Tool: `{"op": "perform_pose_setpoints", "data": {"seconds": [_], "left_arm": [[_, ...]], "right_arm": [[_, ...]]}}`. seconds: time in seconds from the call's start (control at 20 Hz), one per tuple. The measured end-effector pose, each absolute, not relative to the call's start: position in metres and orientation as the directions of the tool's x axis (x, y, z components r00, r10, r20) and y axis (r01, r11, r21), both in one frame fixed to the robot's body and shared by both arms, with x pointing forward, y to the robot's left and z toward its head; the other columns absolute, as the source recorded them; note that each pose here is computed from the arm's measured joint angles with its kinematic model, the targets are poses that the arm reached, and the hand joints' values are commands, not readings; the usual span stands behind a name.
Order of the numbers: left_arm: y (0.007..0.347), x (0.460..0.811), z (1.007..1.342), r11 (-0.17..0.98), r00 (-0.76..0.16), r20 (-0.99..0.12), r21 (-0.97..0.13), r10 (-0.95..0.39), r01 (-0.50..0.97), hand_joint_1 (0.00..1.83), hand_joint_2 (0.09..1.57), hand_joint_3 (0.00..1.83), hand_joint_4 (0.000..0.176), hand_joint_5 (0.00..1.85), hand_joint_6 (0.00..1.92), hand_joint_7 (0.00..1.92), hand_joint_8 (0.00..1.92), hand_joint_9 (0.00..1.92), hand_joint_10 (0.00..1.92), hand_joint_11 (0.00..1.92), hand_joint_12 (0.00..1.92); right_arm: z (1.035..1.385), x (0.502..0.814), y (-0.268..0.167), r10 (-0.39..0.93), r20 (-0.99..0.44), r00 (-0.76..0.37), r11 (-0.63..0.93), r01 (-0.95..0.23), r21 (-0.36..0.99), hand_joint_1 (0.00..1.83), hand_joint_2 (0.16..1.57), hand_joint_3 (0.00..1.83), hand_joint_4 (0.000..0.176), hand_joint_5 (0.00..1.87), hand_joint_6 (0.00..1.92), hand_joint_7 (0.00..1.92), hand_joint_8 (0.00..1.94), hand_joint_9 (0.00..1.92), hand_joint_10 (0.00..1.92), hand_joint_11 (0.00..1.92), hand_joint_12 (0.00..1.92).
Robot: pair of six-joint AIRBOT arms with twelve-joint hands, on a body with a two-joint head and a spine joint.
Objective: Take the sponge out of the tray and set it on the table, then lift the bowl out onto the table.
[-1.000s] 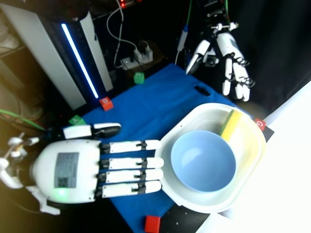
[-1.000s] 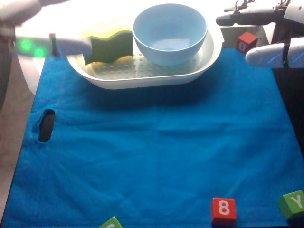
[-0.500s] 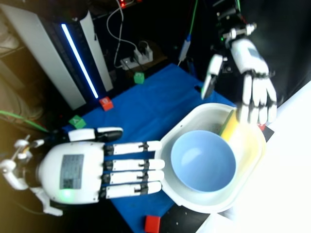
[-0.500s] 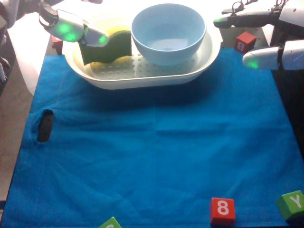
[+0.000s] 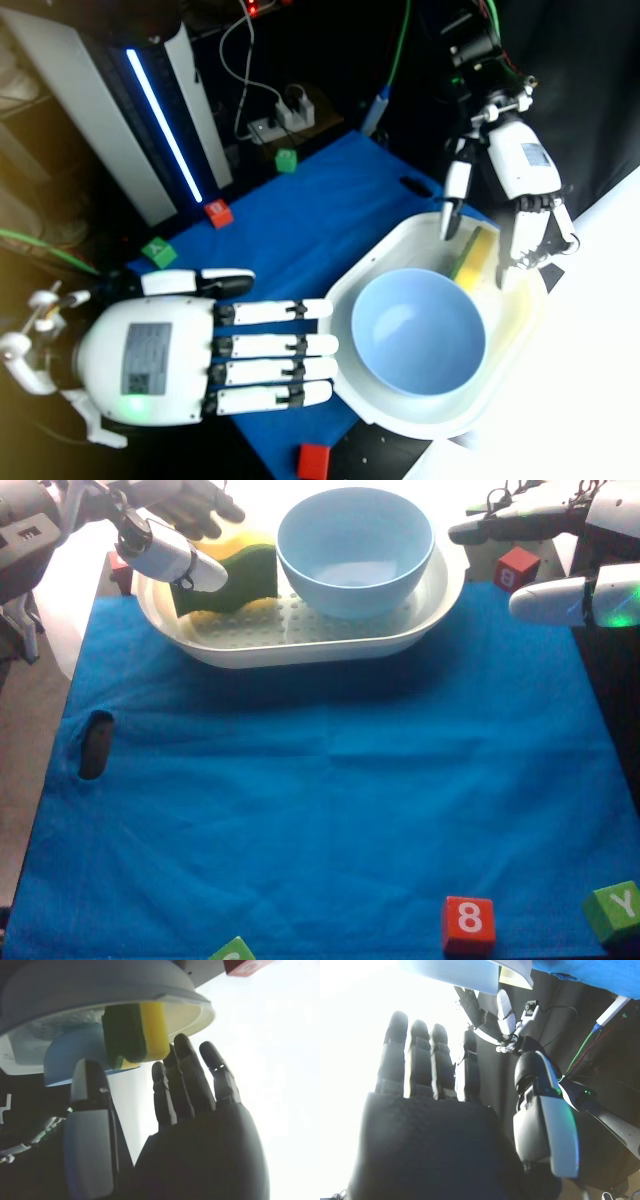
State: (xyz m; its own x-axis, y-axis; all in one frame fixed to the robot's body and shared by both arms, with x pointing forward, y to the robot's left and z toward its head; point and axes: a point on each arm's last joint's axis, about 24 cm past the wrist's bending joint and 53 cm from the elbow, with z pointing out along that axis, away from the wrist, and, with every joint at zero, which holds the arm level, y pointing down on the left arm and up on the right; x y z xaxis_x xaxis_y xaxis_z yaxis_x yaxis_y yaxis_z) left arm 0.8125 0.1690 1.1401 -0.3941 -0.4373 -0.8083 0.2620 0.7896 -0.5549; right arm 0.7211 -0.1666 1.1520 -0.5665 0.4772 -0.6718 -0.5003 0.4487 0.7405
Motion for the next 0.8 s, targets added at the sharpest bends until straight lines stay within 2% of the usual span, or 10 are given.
{"op": "perform_pose_setpoints", "data": {"seconds": [0.05,0.15,0.25,0.3,0.4,0.55,0.6,0.7,0.75,0.8], "left_arm": [[0.168,0.813,1.139,0.790,-0.396,-0.808,-0.554,-0.436,0.262,1.22,1.20,0.00,0.000,0.82,0.98,0.83,1.44,0.60,1.13,0.03,1.86],[0.168,0.813,1.139,0.791,-0.397,-0.807,-0.555,-0.437,0.258,1.23,1.20,0.00,0.000,0.95,0.80,0.73,1.59,0.42,1.67,0.01,1.92],[0.168,0.813,1.140,0.784,-0.396,-0.803,-0.564,-0.446,0.260,1.22,1.20,0.00,0.000,0.96,0.79,0.71,1.61,0.39,1.66,0.00,1.92],[0.166,0.813,1.142,0.775,-0.396,-0.797,-0.575,-0.456,0.264,1.23,1.19,0.00,0.000,0.97,0.79,0.75,1.56,0.41,1.62,0.00,1.92],[0.164,0.807,1.151,0.754,-0.391,-0.792,-0.589,-0.468,0.290,1.24,1.17,0.00,0.000,0.98,0.73,0.82,1.47,0.58,1.41,0.21,1.78],[0.161,0.786,1.183,0.690,-0.364,-0.788,-0.613,-0.497,0.385,1.23,1.14,0.00,0.000,1.03,0.76,0.86,1.33,0.73,1.07,0.45,1.53],[0.160,0.775,1.197,0.662,-0.353,-0.788,-0.616,-0.505,0.426,1.33,1.15,0.00,0.000,0.99,0.86,0.87,1.24,0.73,1.34,0.37,1.49],[0.158,0.755,1.220,0.611,-0.334,-0.786,-0.616,-0.521,0.497,1.35,1.16,0.00,0.000,0.99,0.89,0.82,1.25,0.74,1.42,0.51,1.42],[0.157,0.736,1.233,0.572,-0.330,-0.783,-0.615,-0.527,0.543,1.23,1.16,0.00,0.000,0.98,0.94,0.80,1.30,0.69,1.04,0.48,1.38],[0.156,0.721,1.238,0.545,-0.330,-0.784,-0.608,-0.525,0.578,1.21,1.15,0.00,0.000,0.98,0.91,0.84,1.28,0.73,0.84,0.46,1.34]], "right_arm": [[1.152,0.721,-0.167,0.478,-0.671,-0.567,0.448,-0.500,0.741,0.37,1.27,0.00,0.086,0.31,0.00,0.22,0.00,0.18,0.00,0.02,0.47],[1.152,0.721,-0.166,0.478,-0.670,-0.568,0.447,-0.500,0.742,0.40,1.28,0.00,0.083,0.31,0.00,0.21,0.00,0.18,0.00,0.02,0.47],[1.151,0.721,-0.165,0.479,-0.666,-0.571,0.444,-0.497,0.746,0.42,1.29,0.00,0.070,0.31,0.00,0.22,0.00,0.19,0.00,0.02,0.47],[1.151,0.721,-0.165,0.482,-0.660,-0.575,0.440,-0.492,0.751,0.40,1.30,0.01,0.077,0.31,0.00,0.22,0.00,0.19,0.00,0.02,0.47],[1.151,0.721,-0.165,0.485,-0.656,-0.578,0.437,-0.490,0.754,0.39,1.31,0.01,0.063,0.31,0.00,0.23,0.00,0.19,0.00,0.02,0.47],[1.151,0.721,-0.165,0.488,-0.652,-0.581,0.435,-0.485,0.758,0.36,1.31,0.00,0.072,0.32,0.00,0.24,0.00,0.20,0.00,0.03,0.46],[1.151,0.721,-0.165,0.490,-0.648,-0.583,0.433,-0.482,0.761,0.35,1.31,0.00,0.078,0.32,0.00,0.24,0.00,0.20,0.00,0.03,0.45],[1.151,0.721,-0.165,0.493,-0.643,-0.586,0.430,-0.478,0.766,0.31,1.31,0.00,0.093,0.31,0.00,0.24,0.00,0.20,0.00,0.02,0.44],[1.151,0.721,-0.164,0.495,-0.638,-0.590,0.425,-0.476,0.770,0.28,1.30,0.00,0.096,0.31,0.00,0.24,0.00,0.20,0.00,0.03,0.44],[1.151,0.720,-0.164,0.495,-0.636,-0.591,0.424,-0.475,0.771,0.30,1.31,0.00,0.086,0.32,0.00,0.25,0.00,0.20,0.00,0.03,0.43]]}}
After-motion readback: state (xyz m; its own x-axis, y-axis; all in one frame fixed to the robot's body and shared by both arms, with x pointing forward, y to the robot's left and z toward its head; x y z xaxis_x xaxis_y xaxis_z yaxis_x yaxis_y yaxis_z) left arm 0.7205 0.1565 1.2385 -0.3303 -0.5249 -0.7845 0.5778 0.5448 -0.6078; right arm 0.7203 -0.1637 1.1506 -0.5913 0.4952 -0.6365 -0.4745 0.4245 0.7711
